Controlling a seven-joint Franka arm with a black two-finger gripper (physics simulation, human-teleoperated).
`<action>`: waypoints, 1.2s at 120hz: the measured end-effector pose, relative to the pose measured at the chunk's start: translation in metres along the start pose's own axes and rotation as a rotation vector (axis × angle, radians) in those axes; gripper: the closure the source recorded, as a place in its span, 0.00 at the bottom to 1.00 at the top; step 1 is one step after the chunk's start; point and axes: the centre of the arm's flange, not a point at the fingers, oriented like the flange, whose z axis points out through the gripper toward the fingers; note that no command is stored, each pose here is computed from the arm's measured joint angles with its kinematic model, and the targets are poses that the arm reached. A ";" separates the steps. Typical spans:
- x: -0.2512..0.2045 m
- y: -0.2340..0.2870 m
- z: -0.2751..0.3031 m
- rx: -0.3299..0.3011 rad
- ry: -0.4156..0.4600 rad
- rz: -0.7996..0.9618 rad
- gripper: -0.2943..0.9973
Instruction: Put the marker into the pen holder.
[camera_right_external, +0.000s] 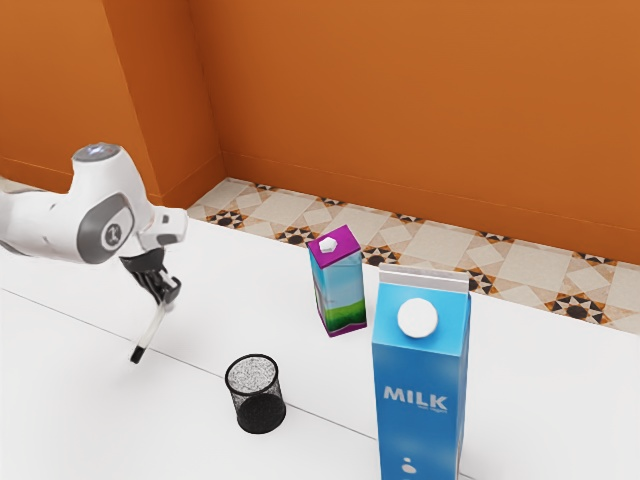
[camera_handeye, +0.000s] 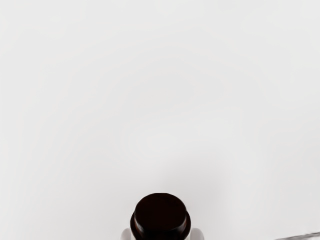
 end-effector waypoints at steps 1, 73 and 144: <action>0.001 0.003 -0.005 0.000 0.010 0.006 0.76; -0.029 0.238 -0.143 -0.002 0.425 0.371 0.76; 0.051 0.159 -0.120 -0.128 0.239 0.185 0.33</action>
